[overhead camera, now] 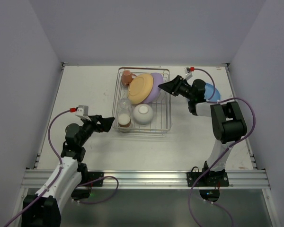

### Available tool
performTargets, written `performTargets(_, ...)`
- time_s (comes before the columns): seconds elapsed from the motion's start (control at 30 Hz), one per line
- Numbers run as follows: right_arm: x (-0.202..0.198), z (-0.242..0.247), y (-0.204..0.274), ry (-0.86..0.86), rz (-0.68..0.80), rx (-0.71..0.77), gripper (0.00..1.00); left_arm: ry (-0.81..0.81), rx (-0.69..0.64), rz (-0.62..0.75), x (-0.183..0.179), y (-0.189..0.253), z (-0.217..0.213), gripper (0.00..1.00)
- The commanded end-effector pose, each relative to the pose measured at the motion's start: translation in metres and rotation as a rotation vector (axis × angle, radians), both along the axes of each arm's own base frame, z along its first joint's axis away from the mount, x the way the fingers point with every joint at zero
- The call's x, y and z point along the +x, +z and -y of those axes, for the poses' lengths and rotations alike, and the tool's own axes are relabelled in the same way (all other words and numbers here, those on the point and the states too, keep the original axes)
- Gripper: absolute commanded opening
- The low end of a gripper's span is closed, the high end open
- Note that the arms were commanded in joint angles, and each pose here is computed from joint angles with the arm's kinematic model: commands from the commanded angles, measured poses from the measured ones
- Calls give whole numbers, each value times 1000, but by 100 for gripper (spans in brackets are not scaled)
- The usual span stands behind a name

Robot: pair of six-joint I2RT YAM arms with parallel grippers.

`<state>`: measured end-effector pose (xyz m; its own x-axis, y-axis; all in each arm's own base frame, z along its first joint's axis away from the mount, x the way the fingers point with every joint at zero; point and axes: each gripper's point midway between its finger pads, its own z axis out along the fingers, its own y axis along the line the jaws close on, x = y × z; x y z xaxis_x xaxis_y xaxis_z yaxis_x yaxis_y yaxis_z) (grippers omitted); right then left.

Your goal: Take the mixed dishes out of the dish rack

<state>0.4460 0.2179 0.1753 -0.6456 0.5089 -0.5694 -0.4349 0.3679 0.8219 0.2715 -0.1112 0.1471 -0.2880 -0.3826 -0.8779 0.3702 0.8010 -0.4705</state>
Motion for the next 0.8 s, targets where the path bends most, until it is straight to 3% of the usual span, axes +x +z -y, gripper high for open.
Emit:
performTargets(0.0,6,-4,20,26,75,22,51,-15,16,59,1,11,1,100)
performTargets(0.33,9,-12,20,47,72,34,50,-14,19,72,1,13,0,100)
performTargets(0.77,10,-14,25,50,76,57,35,-17,20,76,1,15,1,100)
